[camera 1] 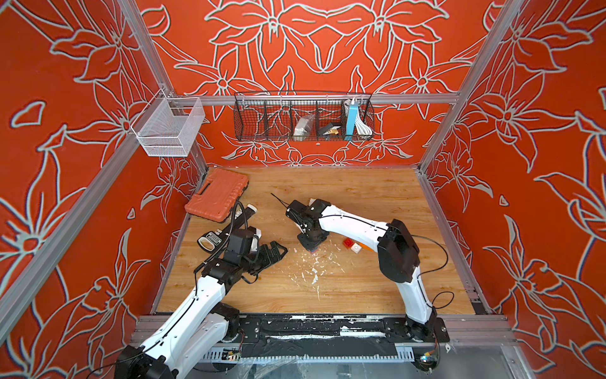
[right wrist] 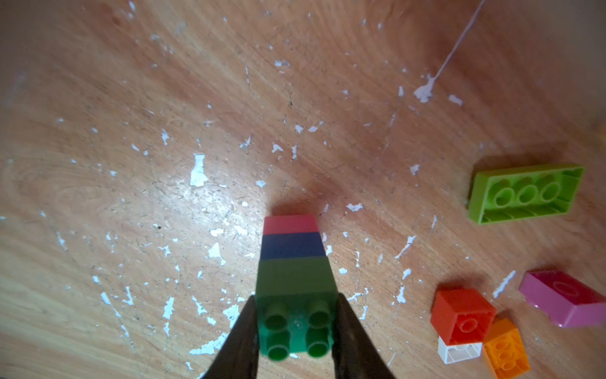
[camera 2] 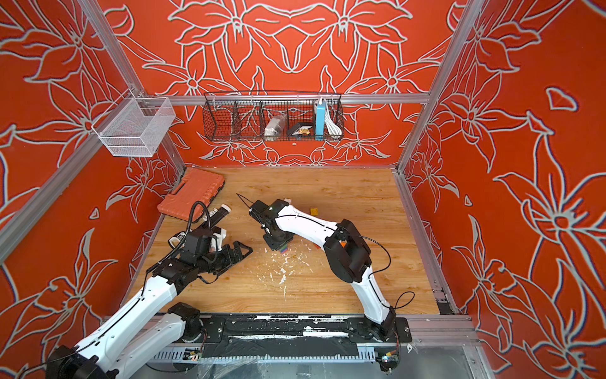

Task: Assemble the letter r with lego
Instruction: Assemble the lego brick with the lego brick, then pick up the lego brick from the center of the board.

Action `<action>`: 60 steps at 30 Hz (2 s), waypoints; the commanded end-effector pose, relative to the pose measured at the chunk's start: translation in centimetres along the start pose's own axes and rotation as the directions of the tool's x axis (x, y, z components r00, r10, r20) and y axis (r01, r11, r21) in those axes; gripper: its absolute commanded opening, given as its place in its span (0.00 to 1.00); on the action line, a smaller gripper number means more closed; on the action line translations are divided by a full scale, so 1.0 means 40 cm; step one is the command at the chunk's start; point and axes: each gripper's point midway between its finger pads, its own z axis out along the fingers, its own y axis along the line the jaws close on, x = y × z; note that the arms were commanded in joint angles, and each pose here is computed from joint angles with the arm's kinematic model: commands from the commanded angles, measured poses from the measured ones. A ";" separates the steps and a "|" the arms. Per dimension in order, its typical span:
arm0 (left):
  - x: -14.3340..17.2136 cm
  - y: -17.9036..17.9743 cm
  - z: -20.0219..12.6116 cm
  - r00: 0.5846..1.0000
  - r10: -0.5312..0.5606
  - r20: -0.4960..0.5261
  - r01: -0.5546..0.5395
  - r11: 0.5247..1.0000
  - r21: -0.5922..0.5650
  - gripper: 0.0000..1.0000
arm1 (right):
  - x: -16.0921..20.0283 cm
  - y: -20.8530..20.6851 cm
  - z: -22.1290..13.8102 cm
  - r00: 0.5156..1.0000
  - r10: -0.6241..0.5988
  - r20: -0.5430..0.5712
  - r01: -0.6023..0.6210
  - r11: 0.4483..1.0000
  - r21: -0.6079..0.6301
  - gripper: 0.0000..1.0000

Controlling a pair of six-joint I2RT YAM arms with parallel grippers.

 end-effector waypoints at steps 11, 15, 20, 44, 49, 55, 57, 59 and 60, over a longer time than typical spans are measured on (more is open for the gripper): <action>-0.024 -0.025 -0.030 0.999 0.049 0.015 -0.049 0.999 -0.018 0.99 | 0.009 0.024 -0.012 1.000 0.000 -0.002 0.000 0.998 -0.057 0.50; -0.042 -0.042 -0.050 0.995 0.094 0.027 -0.093 0.995 -0.037 0.99 | -0.004 0.019 -0.078 0.997 0.017 0.069 -0.011 0.997 -0.077 0.67; -0.072 -0.070 -0.066 0.985 0.169 0.026 -0.167 0.984 -0.064 0.99 | -0.005 0.007 -0.184 0.974 0.048 0.219 -0.021 0.992 -0.121 0.81; -0.110 -0.375 0.224 0.759 0.614 -0.215 -0.641 0.763 -0.086 0.98 | 0.222 -0.331 -0.280 0.702 0.533 0.472 -0.401 0.844 -0.356 0.98; -0.096 -0.378 0.325 0.674 0.664 -0.324 -0.725 0.679 -0.115 0.91 | 0.234 -0.362 -0.277 0.626 0.678 0.385 -0.442 0.715 -0.542 0.94; -0.086 -0.371 0.414 0.583 0.712 -0.391 -0.798 0.592 -0.111 0.83 | 0.270 -0.415 -0.261 0.509 0.812 0.285 -0.497 0.548 -0.673 0.89; -0.081 -0.373 0.436 0.561 0.721 -0.407 -0.810 0.579 -0.092 0.82 | 0.291 -0.435 -0.249 0.478 0.838 0.261 -0.530 0.513 -0.676 0.89; -0.074 -0.377 0.455 0.543 0.729 -0.417 -0.819 0.570 -0.071 0.82 | 0.308 -0.445 -0.235 0.461 0.853 0.246 -0.555 0.493 -0.670 0.88; -0.071 -0.375 0.467 0.534 0.731 -0.425 -0.823 0.564 -0.064 0.80 | 0.313 -0.448 -0.230 0.455 0.858 0.239 -0.563 0.485 -0.669 0.87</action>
